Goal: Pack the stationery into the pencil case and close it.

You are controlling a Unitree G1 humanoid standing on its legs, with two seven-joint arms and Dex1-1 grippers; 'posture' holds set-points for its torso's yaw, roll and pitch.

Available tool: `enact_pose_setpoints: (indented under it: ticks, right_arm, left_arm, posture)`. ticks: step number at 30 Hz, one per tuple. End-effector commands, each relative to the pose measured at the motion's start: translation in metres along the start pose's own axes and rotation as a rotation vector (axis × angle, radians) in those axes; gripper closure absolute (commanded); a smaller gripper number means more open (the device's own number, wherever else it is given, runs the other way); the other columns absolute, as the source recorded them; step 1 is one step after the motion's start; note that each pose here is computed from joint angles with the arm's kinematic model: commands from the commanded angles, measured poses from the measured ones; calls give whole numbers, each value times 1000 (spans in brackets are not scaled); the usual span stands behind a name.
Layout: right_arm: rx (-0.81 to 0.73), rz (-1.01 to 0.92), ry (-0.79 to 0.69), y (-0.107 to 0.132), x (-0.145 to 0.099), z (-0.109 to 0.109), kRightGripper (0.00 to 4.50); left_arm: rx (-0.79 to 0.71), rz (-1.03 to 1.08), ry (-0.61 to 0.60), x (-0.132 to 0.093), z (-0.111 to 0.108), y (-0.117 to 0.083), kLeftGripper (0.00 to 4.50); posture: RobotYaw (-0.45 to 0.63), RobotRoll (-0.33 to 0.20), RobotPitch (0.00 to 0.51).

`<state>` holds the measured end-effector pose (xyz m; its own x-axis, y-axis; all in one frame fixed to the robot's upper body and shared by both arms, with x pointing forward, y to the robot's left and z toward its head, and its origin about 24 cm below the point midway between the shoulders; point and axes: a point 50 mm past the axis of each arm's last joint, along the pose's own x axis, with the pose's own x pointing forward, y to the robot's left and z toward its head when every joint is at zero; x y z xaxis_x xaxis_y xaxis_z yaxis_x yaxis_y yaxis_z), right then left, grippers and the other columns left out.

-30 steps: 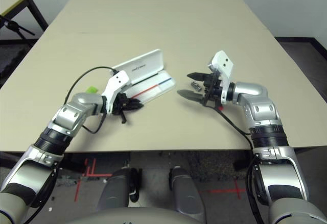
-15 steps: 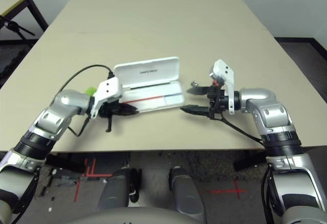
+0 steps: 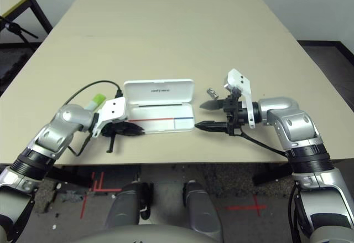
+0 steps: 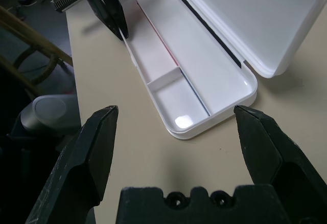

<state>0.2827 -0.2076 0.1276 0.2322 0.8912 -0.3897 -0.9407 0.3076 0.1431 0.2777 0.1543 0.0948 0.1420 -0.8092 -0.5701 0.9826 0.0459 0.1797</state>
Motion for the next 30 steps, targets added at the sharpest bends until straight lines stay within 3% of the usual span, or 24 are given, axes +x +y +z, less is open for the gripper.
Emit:
enact_pose_setpoints:
  ticks: [1,5,9,18,27,30]
  right_arm:
    - [-4,33,20,5,3,-1,0]
    - [-4,35,27,6,3,-2,0]
    - [-3,35,31,6,3,-3,0]
    - [-7,29,32,7,-3,-1,0]
    - [17,-58,-49,4,-29,16,0]
    - [116,-276,-95,-10,-40,21,0]
  left_arm:
    - [-15,9,21,3,-6,-1,4493]
    - [-21,9,25,4,-6,-2,4493]
    - [-26,13,12,3,-3,-3,3535]
    - [1,47,-16,-31,16,-10,28]
    - [21,147,-94,-65,50,-5,28]
    - [13,151,-98,-64,50,-6,28]
  posture:
    - [-70,0,116]
    - [-73,0,117]
    - [-76,0,119]
    - [-80,0,119]
    - [-75,0,125]
    - [-79,0,126]
